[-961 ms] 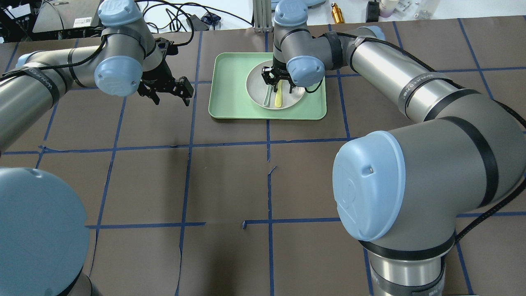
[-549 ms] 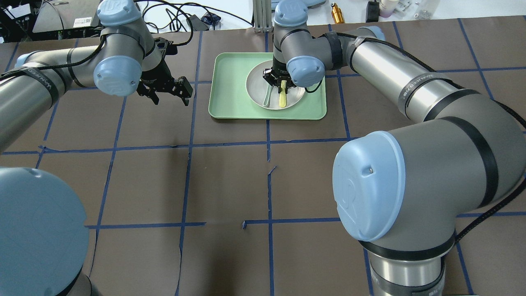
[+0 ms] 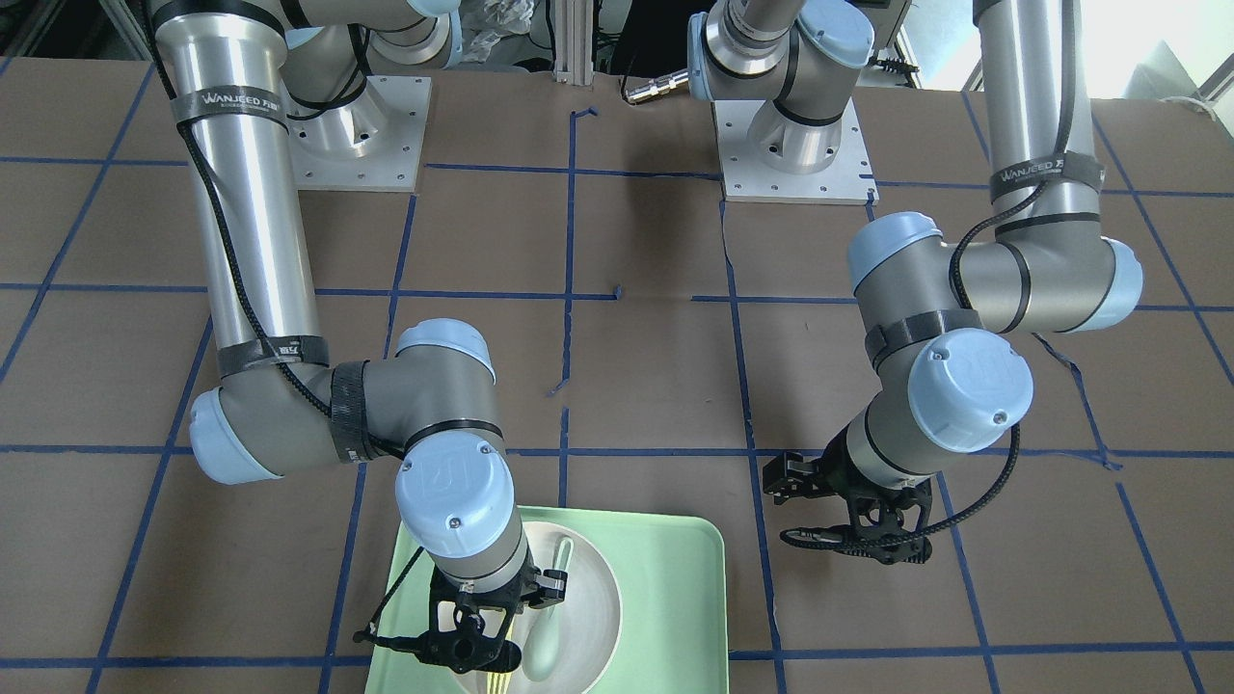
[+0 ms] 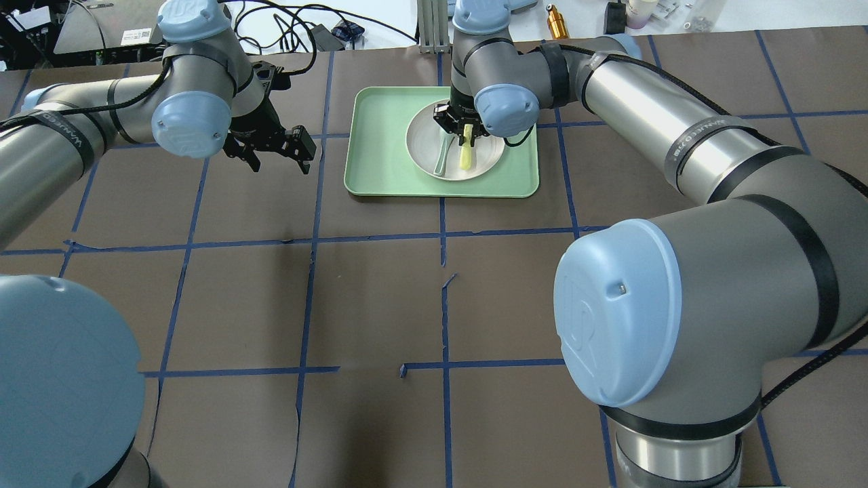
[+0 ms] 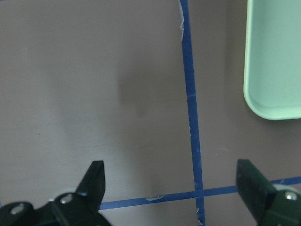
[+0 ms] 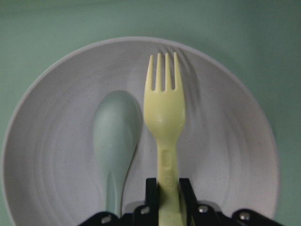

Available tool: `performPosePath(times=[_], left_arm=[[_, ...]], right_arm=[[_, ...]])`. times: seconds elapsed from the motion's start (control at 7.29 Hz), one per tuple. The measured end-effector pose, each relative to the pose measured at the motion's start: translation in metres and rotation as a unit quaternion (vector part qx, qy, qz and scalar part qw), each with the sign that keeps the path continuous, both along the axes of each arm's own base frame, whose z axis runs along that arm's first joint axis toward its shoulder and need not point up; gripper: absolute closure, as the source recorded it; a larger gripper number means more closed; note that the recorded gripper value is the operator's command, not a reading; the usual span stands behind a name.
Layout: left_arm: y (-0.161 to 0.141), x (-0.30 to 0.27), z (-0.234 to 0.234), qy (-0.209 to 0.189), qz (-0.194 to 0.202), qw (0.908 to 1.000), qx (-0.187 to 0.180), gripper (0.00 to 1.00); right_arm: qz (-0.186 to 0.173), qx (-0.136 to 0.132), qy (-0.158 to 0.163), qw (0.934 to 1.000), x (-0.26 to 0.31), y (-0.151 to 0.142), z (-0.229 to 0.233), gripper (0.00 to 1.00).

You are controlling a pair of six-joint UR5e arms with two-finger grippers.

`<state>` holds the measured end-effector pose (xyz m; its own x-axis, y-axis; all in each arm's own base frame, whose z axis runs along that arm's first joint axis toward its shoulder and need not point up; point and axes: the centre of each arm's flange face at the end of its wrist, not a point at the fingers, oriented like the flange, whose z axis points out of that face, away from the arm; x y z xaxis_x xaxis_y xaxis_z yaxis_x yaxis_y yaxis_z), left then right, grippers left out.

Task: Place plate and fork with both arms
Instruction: 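Move the fork with the right gripper beside the plate on the tray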

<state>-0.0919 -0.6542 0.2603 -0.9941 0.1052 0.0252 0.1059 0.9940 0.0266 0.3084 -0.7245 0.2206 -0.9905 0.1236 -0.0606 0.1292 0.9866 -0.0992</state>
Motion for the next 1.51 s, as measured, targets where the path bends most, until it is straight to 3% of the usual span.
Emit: performPosePath(times=[0.27, 0.41, 0.69, 1.1, 1.24, 1.37, 1.51], left_arm=[[-0.001, 0.005, 0.001, 0.0, 0.004, 1.0, -0.001, 0.0], [-0.001, 0.005, 0.002, 0.001, 0.005, 1.0, -0.001, 0.0], [0.0, 0.005, 0.003, 0.004, 0.005, 1.0, -0.003, 0.0], [0.0, 0.004, 0.004, 0.005, 0.005, 1.0, -0.004, 0.0], [0.0, 0.004, 0.005, 0.005, 0.005, 1.0, -0.004, 0.0], [0.0, 0.004, 0.005, 0.005, 0.005, 1.0, -0.004, 0.0], [0.0, 0.004, 0.007, 0.004, 0.005, 1.0, -0.006, 0.0]], right_arm=[[0.011, -0.013, 0.013, 0.9998, -0.022, -0.001, 0.038, 1.0], [0.029, -0.003, 0.031, 0.9991, -0.05, -0.004, 0.045, 1.0], [0.059, 0.031, 0.047, 0.9967, -0.087, -0.001, 0.019, 1.0], [0.061, 0.051, 0.037, 0.9961, -0.092, -0.002, -0.014, 1.0], [0.058, 0.051, 0.034, 0.9964, -0.092, -0.004, -0.02, 0.23], [0.051, 0.051, 0.033, 0.9968, -0.091, -0.005, -0.024, 0.0], [0.05, 0.051, 0.034, 0.9969, -0.092, -0.005, -0.024, 0.0]])
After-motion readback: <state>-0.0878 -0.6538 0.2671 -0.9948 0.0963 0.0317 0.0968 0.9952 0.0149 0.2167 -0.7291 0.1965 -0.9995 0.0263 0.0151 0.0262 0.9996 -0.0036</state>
